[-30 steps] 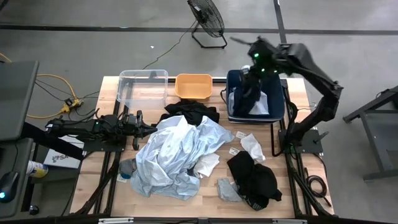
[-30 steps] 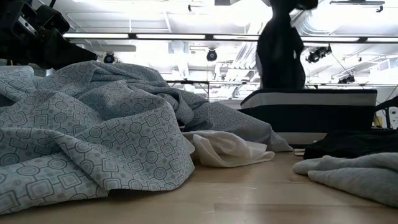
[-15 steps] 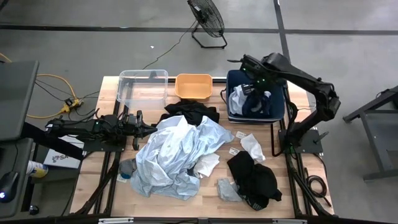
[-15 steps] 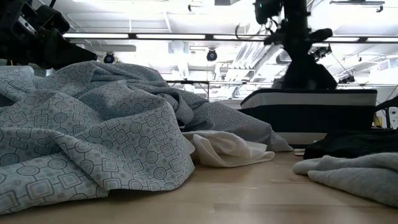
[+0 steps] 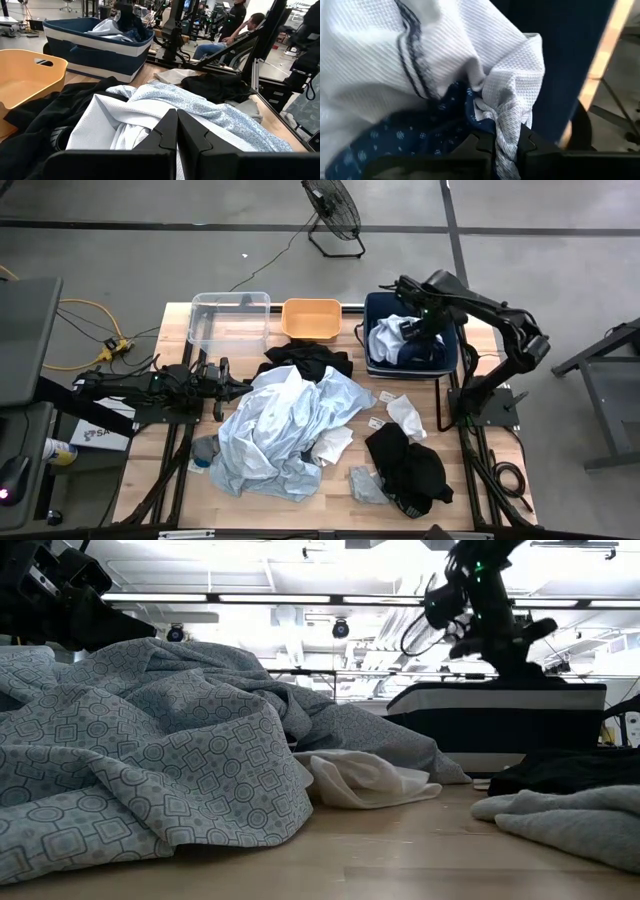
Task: Pick & Place Cloths
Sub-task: Put the blue dress into the blue bin
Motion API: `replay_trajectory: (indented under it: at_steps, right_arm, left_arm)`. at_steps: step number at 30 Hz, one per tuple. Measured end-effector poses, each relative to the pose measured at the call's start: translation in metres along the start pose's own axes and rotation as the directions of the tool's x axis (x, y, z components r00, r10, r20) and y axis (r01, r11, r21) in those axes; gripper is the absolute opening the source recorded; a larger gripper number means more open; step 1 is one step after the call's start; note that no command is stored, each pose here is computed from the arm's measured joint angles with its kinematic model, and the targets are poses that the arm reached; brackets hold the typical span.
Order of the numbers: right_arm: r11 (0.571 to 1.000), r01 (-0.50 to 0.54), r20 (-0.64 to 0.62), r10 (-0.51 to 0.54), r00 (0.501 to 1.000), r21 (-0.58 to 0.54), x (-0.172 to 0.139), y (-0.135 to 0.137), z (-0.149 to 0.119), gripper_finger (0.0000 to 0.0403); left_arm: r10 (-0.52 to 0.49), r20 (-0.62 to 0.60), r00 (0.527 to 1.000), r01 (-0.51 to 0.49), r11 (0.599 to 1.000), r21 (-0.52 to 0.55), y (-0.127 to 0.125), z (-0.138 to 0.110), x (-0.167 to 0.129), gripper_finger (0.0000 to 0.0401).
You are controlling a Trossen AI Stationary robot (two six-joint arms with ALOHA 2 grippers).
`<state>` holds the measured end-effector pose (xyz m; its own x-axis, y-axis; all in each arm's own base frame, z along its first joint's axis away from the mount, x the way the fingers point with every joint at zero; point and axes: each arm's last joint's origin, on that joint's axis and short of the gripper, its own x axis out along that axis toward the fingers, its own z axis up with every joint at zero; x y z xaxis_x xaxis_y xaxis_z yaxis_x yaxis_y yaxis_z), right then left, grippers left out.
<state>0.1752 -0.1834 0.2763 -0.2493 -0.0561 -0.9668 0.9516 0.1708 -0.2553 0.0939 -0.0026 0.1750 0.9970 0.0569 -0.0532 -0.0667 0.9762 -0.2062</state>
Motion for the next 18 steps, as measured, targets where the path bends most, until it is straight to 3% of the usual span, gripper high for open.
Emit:
replay_trajectory:
  at_steps: [10, 18]
  right_arm:
    - [0.985, -0.158, 0.088, 0.152, 0.985, 0.075, 0.028, -0.002, 0.024, 0.0008]
    - [0.989, -0.103, 0.111, 0.091, 0.990, 0.107, 0.034, -0.005, 0.025, 0.0049]
  left_arm:
    - [0.000, 0.000, 1.000, 0.000, 1.000, 0.000, 0.000, 0.000, 0.000, 0.0000]
    - [0.000, -0.001, 1.000, 0.000, 1.000, 0.000, 0.000, 0.000, 0.000, 0.0000]
